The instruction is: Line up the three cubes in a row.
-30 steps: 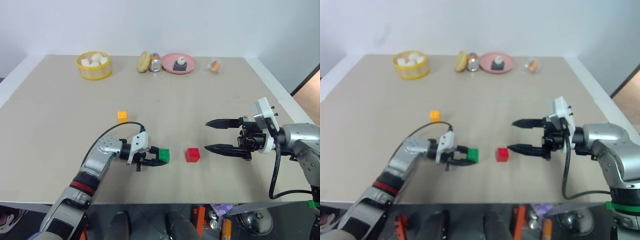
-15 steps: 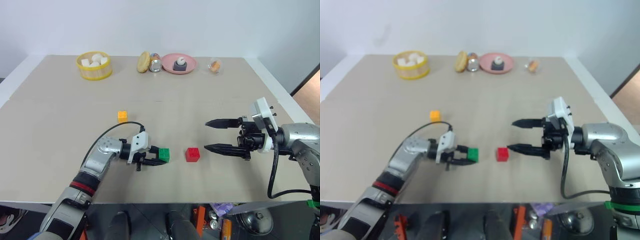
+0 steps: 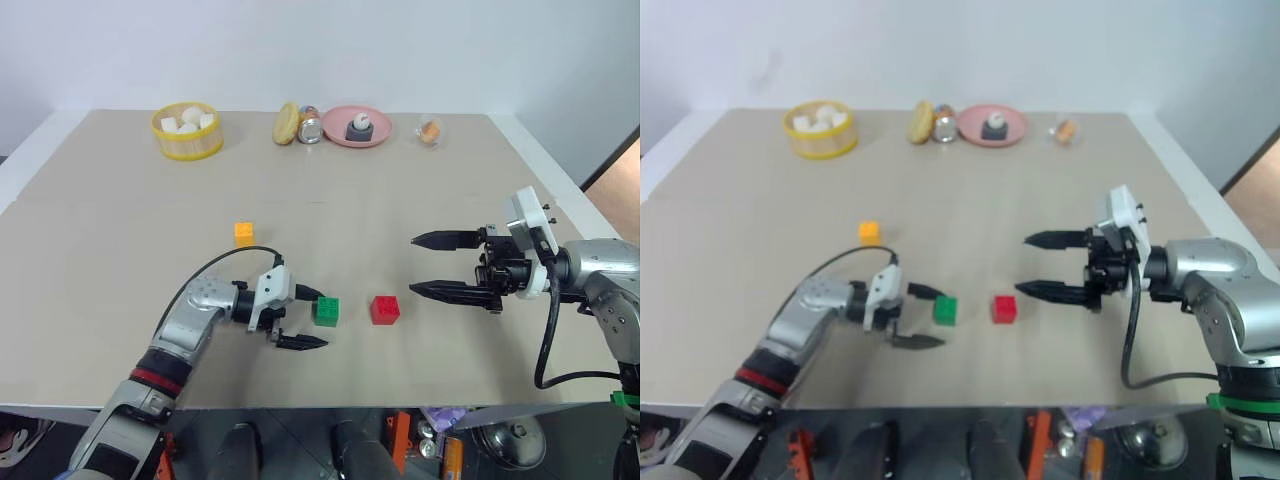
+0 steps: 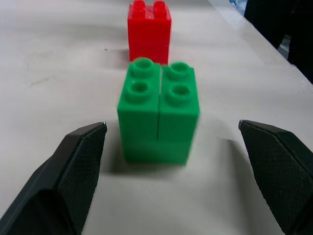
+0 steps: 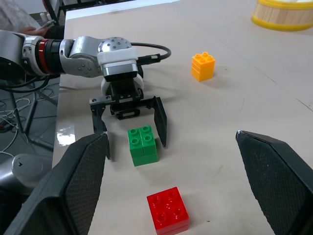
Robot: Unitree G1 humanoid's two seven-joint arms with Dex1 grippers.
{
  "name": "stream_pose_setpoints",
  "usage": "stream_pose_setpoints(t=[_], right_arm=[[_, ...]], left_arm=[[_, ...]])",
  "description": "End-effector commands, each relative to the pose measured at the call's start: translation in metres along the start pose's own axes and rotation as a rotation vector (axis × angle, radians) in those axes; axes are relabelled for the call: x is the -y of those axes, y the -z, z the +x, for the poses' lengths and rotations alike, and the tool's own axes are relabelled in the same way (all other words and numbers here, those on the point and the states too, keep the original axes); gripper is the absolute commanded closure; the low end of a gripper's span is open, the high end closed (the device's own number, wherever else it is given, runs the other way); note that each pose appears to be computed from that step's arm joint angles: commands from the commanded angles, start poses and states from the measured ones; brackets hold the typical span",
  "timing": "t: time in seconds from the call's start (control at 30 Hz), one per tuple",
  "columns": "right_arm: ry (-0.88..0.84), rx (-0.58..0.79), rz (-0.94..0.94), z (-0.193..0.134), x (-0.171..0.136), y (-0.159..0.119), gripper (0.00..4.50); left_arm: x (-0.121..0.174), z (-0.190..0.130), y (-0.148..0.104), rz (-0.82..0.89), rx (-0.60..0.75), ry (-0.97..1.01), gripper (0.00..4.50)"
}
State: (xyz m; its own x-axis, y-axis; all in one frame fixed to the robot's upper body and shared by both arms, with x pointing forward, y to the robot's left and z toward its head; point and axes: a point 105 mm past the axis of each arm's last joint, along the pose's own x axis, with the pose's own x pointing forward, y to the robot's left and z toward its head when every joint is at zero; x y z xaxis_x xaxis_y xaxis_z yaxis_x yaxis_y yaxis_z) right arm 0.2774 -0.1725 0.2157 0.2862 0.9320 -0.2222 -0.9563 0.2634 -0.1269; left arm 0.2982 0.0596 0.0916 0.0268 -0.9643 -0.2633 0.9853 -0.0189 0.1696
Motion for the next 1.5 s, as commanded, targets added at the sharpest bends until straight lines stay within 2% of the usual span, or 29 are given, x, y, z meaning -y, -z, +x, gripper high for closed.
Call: stream_pose_setpoints(t=[0.03, 0.3, 0.43, 0.6, 0.73, 0.87, 1.07, 1.37, 1.5], right_arm=[[-0.008, 0.016, -0.043, -0.001, 0.001, -0.012, 0.17], [-0.017, 0.026, -0.055, -0.002, 0.001, -0.017, 0.17], [-0.009, 0.033, -0.072, -0.003, 0.003, -0.020, 0.17], [0.093, 0.127, -0.133, 0.007, 0.019, -0.042, 0.17], [0.102, 0.188, -0.153, 0.020, 0.022, -0.052, 0.17], [0.092, 0.192, -0.167, 0.028, 0.022, -0.053, 0.17], [0.075, 0.195, -0.171, 0.031, 0.020, -0.053, 0.17], [0.071, 0.201, -0.167, 0.032, 0.016, -0.053, 0.17], [0.079, 0.203, -0.163, 0.032, 0.016, -0.053, 0.17]], left_arm=[[-0.005, -0.029, -0.006, 0.038, -0.020, -0.070, 0.03], [-0.014, -0.102, 0.018, 0.039, -0.158, -0.336, 0.03], [-0.014, -0.116, 0.013, 0.019, -0.132, -0.443, 0.03], [-0.029, -0.131, 0.002, -0.059, -0.050, -0.700, 0.03], [-0.034, -0.130, 0.007, -0.095, -0.069, -0.808, 0.03], [-0.034, -0.120, 0.016, -0.094, -0.102, -0.833, 0.03], [-0.055, -0.134, 0.031, -0.128, -0.127, -0.973, 0.03], [-0.075, -0.124, 0.029, -0.136, -0.115, -0.965, 0.03], [-0.092, -0.114, 0.027, -0.143, -0.110, -0.960, 0.03]])
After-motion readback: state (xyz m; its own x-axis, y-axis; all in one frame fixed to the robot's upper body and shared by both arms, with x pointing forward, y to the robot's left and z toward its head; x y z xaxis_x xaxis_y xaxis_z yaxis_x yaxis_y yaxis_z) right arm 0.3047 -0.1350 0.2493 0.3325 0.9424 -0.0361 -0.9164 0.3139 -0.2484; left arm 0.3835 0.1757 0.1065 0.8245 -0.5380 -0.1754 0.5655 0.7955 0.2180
